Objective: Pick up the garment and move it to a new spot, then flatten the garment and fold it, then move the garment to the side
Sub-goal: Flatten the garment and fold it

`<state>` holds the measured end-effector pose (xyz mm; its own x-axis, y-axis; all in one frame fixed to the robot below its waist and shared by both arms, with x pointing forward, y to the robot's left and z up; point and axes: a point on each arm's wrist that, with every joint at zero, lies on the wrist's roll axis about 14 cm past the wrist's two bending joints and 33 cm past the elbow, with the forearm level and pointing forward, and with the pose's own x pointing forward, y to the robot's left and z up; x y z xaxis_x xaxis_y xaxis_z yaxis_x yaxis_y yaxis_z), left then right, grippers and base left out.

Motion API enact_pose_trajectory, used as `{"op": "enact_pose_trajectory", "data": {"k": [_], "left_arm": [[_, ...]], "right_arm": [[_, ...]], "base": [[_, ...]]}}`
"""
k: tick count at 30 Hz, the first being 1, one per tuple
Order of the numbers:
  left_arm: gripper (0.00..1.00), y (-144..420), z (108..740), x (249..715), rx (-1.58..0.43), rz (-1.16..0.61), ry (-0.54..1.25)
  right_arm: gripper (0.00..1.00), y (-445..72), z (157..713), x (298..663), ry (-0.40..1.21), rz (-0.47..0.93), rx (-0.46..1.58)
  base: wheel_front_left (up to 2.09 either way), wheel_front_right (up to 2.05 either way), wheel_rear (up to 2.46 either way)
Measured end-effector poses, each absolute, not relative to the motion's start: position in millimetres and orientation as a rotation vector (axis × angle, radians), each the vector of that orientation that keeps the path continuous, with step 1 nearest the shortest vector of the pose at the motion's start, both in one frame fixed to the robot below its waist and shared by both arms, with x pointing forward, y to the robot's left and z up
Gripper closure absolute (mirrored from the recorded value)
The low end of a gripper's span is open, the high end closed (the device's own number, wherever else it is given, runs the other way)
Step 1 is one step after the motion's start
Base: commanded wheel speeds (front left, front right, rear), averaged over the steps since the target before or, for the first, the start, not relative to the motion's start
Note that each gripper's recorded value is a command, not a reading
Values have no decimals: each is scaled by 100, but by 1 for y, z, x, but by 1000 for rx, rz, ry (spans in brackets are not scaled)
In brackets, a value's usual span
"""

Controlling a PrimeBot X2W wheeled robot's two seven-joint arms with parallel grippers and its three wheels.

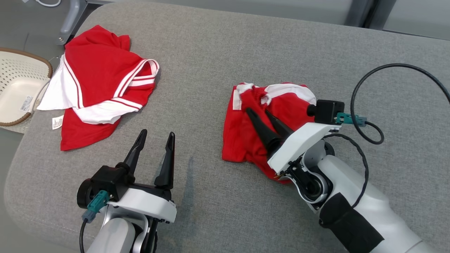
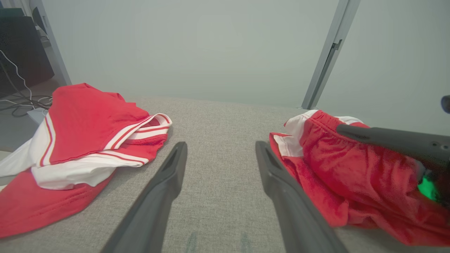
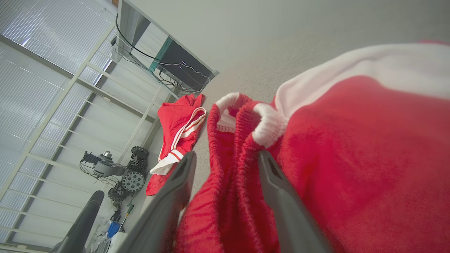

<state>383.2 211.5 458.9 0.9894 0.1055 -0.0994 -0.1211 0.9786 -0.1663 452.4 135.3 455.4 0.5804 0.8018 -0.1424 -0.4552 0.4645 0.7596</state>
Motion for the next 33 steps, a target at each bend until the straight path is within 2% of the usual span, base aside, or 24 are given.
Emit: {"op": "enact_pose_trajectory", "data": {"k": [10,17,22,33], "left_arm": [[0,206,460,390,-168,89,82],[0,202,462,393,-160,71,72],[0,199,462,395,-159,59,70],[0,205,473,402,-142,70,36]], "right_arm": [[0,144,487,434,385,945,668],[0,118,511,447,201,945,561],[0,64,538,481,13,803,488],[0,-46,520,484,-90,487,304]], "base": [[0,0,0],[0,0,0],[0,0,0],[0,0,0]]}}
